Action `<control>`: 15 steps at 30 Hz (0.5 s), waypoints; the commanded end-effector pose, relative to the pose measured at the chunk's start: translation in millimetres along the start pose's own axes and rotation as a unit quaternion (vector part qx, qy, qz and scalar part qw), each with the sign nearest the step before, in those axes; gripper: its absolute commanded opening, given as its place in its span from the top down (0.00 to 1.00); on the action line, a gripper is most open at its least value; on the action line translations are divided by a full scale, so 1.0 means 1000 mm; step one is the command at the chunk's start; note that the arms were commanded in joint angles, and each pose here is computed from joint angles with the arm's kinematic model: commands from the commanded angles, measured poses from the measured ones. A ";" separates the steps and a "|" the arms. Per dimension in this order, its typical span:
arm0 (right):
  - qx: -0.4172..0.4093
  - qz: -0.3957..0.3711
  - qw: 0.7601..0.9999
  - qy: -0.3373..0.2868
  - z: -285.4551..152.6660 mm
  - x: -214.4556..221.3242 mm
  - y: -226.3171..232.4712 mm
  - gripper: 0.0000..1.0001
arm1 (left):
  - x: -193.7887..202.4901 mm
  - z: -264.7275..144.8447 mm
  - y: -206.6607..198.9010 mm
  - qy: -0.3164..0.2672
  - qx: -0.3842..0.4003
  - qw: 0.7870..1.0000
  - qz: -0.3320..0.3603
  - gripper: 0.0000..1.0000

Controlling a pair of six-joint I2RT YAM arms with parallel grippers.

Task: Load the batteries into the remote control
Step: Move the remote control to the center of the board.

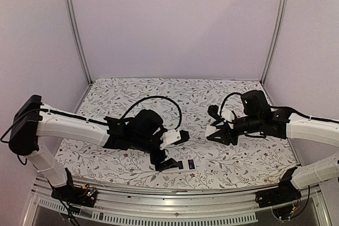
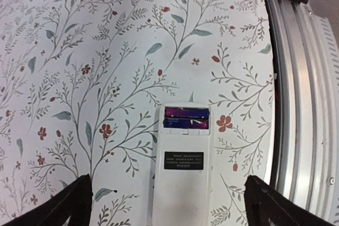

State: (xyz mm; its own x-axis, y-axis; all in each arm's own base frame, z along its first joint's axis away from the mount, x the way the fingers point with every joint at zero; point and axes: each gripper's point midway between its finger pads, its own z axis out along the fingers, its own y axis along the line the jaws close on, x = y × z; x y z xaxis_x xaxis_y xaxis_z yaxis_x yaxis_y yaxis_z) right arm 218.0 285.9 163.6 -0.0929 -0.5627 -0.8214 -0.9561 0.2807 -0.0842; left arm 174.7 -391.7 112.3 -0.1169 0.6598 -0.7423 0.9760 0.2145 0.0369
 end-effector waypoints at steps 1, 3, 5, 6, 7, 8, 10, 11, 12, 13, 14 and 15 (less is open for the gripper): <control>0.009 0.039 0.999 -0.017 -0.001 0.001 -0.004 0.84 | 0.031 0.044 -0.007 0.080 -0.003 0.993 0.092 0.00; 0.008 0.040 0.999 -0.019 0.000 0.002 -0.003 0.84 | 0.044 0.063 -0.008 0.110 -0.013 0.987 0.113 0.00; 0.008 0.038 0.999 -0.020 -0.001 0.003 -0.003 0.84 | 0.051 0.077 -0.010 0.122 -0.013 0.984 0.127 0.00; 0.010 0.037 0.999 -0.019 -0.001 0.004 -0.003 0.84 | 0.049 0.080 -0.011 0.116 -0.010 0.985 0.128 0.00; 0.011 0.038 0.999 -0.019 -0.002 0.004 -0.003 0.84 | 0.048 0.082 -0.012 0.109 -0.007 0.986 0.127 0.00; 0.011 0.036 0.999 -0.019 -0.002 0.005 -0.002 0.84 | 0.047 0.084 -0.013 0.104 -0.006 0.987 0.125 0.00; 0.012 0.033 0.999 -0.022 -0.004 0.005 -0.002 0.84 | 0.050 0.087 -0.014 0.106 -0.003 0.987 0.123 0.00; 0.011 0.031 0.999 -0.023 -0.004 0.005 -0.001 0.83 | 0.051 0.088 -0.013 0.107 -0.002 0.987 0.123 0.00; 0.011 0.030 0.999 -0.024 -0.005 0.004 -0.001 0.83 | 0.055 0.090 -0.014 0.113 0.001 0.986 0.122 0.01; 0.011 0.028 0.999 -0.026 -0.005 0.004 -0.001 0.83 | 0.059 0.091 -0.015 0.119 0.005 0.985 0.121 0.01; 0.012 0.028 0.999 -0.026 -0.006 0.003 -0.001 0.83 | 0.063 0.092 -0.017 0.125 0.012 0.985 0.120 0.04; 0.013 0.027 0.999 -0.027 -0.006 0.003 -0.001 0.83 | 0.067 0.092 -0.019 0.132 0.020 0.984 0.118 0.06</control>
State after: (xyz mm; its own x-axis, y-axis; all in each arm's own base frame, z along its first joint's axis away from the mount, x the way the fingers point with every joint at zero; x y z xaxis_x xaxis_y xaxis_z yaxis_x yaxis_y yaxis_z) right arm 217.6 280.3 158.5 -0.1454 -0.5239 -0.8392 -0.9430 0.3301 -0.0427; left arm 171.8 -421.8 18.2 0.0614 0.8257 -0.5607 0.9825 0.0489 0.1797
